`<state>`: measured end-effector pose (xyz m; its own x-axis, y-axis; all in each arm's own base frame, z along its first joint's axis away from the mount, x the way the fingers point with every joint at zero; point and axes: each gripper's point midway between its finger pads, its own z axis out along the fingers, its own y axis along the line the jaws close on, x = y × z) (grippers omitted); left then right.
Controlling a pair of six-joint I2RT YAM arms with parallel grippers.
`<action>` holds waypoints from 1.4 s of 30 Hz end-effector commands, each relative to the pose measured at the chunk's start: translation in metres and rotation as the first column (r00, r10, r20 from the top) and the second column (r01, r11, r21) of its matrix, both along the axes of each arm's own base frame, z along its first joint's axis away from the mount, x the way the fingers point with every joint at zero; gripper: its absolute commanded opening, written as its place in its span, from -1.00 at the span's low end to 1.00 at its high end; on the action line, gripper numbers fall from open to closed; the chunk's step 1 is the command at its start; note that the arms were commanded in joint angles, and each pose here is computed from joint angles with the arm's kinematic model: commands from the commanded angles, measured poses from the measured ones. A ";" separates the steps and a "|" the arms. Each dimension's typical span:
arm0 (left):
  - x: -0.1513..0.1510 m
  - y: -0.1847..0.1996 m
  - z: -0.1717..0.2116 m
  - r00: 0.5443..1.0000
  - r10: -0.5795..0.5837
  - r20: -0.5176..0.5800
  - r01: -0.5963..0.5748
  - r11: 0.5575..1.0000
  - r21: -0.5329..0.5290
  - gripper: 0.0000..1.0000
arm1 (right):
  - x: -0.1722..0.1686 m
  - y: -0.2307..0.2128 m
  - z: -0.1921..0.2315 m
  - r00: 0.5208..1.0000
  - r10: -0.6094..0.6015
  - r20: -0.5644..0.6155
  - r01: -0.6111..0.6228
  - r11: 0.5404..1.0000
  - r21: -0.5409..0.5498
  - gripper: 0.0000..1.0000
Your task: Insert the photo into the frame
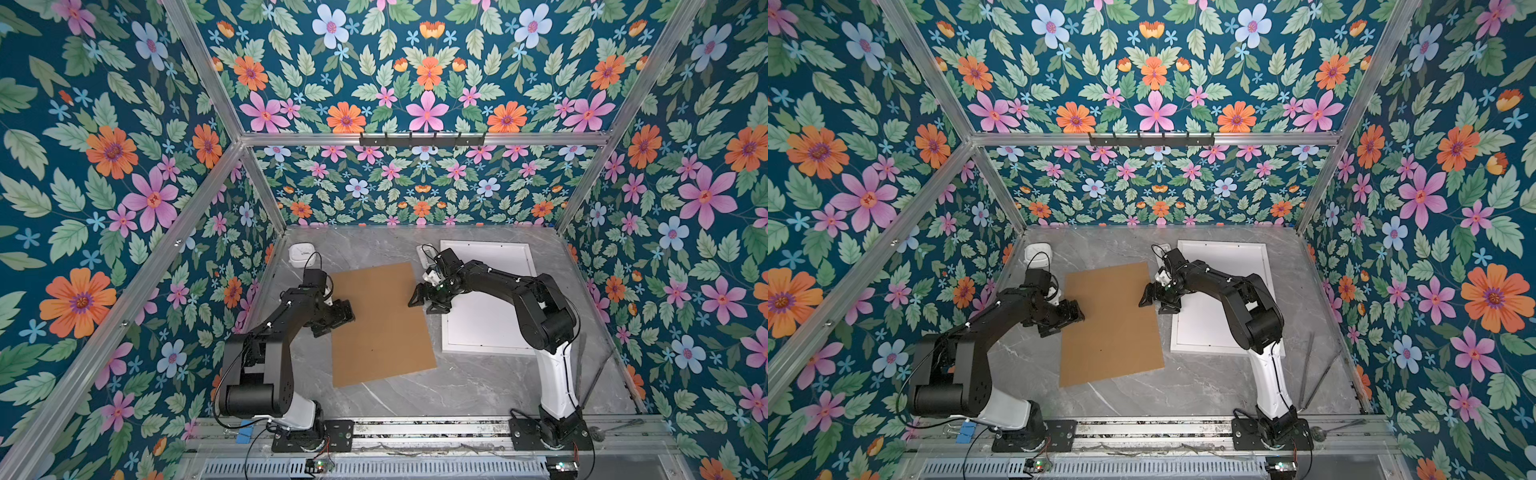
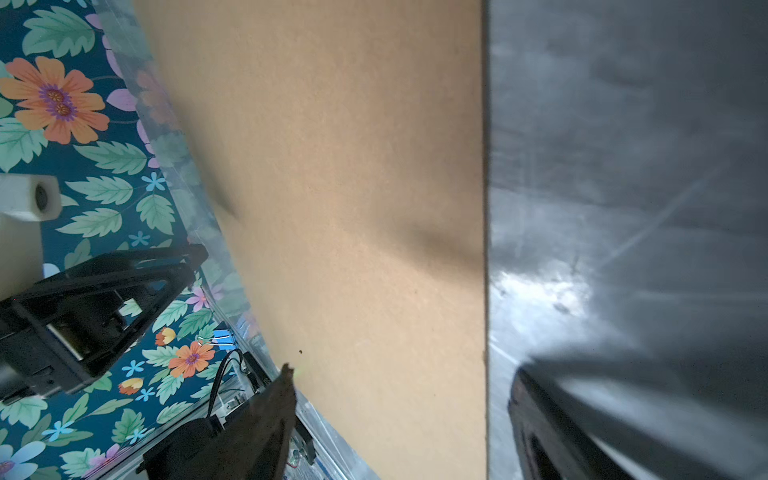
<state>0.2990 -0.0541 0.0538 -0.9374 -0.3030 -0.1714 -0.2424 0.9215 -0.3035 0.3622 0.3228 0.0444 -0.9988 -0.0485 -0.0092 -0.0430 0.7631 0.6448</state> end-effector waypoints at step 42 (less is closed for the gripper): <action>-0.019 -0.045 -0.017 0.988 -0.151 -0.036 0.144 0.977 -0.154 0.77 | -0.018 -0.001 -0.032 0.998 0.028 -0.058 -0.034 0.994 -0.108 0.60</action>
<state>0.2795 -0.0684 0.0274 -0.9693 -0.2169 -0.1157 -0.1792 0.9456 -0.2715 0.3583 0.3373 0.0385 -0.9944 -0.1024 -0.0248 -0.0945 0.7632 0.6392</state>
